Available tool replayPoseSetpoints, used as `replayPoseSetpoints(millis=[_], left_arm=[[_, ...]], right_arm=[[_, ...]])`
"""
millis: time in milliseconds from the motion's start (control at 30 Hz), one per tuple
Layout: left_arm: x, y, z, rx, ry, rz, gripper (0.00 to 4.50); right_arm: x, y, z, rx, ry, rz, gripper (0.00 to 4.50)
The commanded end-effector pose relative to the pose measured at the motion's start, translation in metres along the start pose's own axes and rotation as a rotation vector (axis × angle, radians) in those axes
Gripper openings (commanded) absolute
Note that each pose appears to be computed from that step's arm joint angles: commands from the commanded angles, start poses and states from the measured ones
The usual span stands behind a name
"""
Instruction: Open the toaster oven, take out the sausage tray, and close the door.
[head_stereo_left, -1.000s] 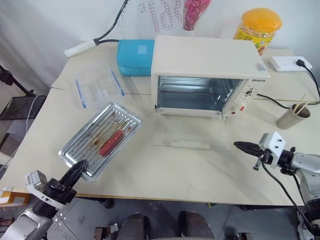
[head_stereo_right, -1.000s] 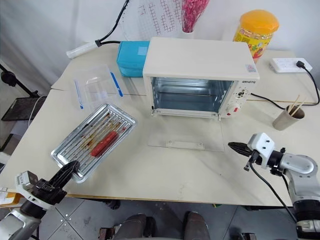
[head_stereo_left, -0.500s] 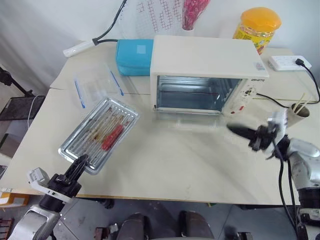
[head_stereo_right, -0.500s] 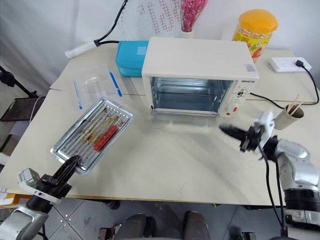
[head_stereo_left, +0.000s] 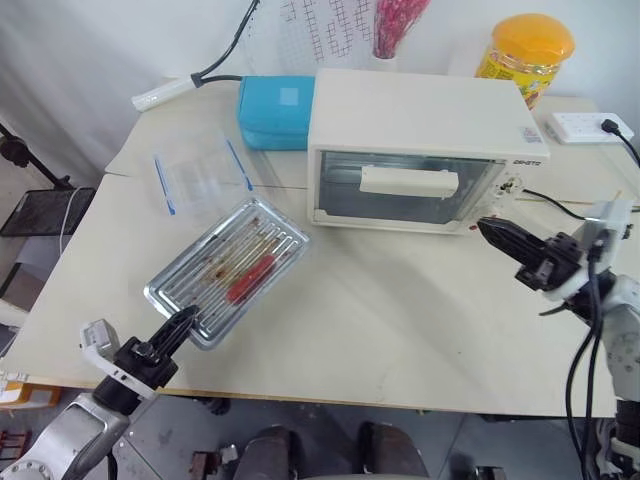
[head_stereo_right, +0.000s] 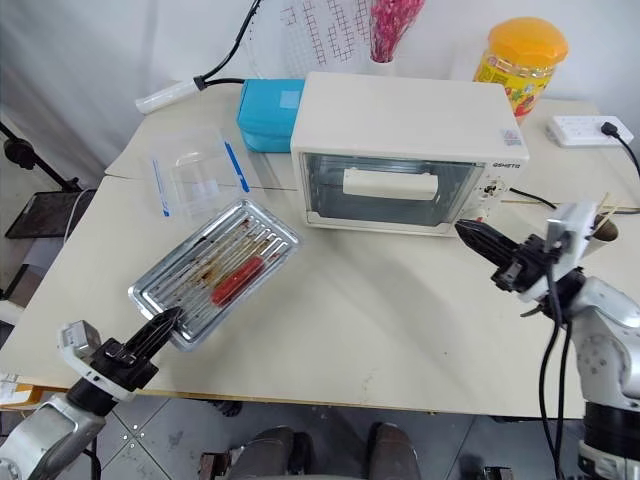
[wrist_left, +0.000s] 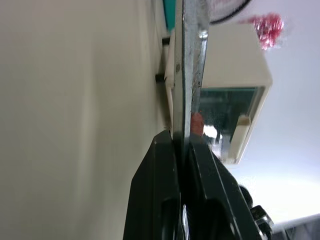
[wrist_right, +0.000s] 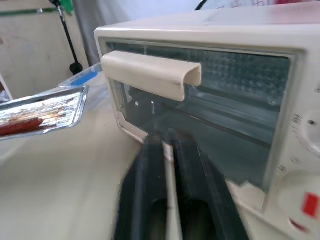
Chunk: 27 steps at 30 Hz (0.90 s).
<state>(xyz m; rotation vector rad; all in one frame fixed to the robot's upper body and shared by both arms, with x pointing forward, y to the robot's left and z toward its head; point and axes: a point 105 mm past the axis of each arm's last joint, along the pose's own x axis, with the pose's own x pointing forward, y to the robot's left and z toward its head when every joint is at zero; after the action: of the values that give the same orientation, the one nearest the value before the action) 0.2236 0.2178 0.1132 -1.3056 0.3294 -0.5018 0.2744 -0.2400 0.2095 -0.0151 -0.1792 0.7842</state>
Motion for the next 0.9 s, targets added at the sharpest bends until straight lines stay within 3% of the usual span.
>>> replayPoseSetpoints(millis=[33,100,300,467,567,900], left_arm=[[0.017,-0.008,-0.009,-0.007,0.149,-0.057,0.10],[0.027,-0.008,-0.022,0.015,0.301,-0.034,0.10],[0.063,-0.014,-0.043,0.004,0.551,-0.064,0.10],[0.102,-0.019,-0.066,0.019,0.735,-0.089,0.10],[0.121,-0.008,-0.082,0.068,0.820,-0.031,0.10],[0.164,0.005,-0.116,0.212,0.916,0.065,0.10]], right_arm=[[-0.016,0.020,0.008,-0.114,0.052,0.058,1.63],[-0.027,0.031,0.003,-0.157,0.084,0.069,2.37],[-0.057,0.059,-0.010,-0.206,0.105,0.080,4.41],[-0.086,0.072,-0.017,-0.139,0.155,0.038,4.46],[-0.102,0.075,-0.020,-0.138,0.183,-0.019,4.46],[-0.120,0.094,-0.029,-0.115,0.213,-0.095,4.46]])
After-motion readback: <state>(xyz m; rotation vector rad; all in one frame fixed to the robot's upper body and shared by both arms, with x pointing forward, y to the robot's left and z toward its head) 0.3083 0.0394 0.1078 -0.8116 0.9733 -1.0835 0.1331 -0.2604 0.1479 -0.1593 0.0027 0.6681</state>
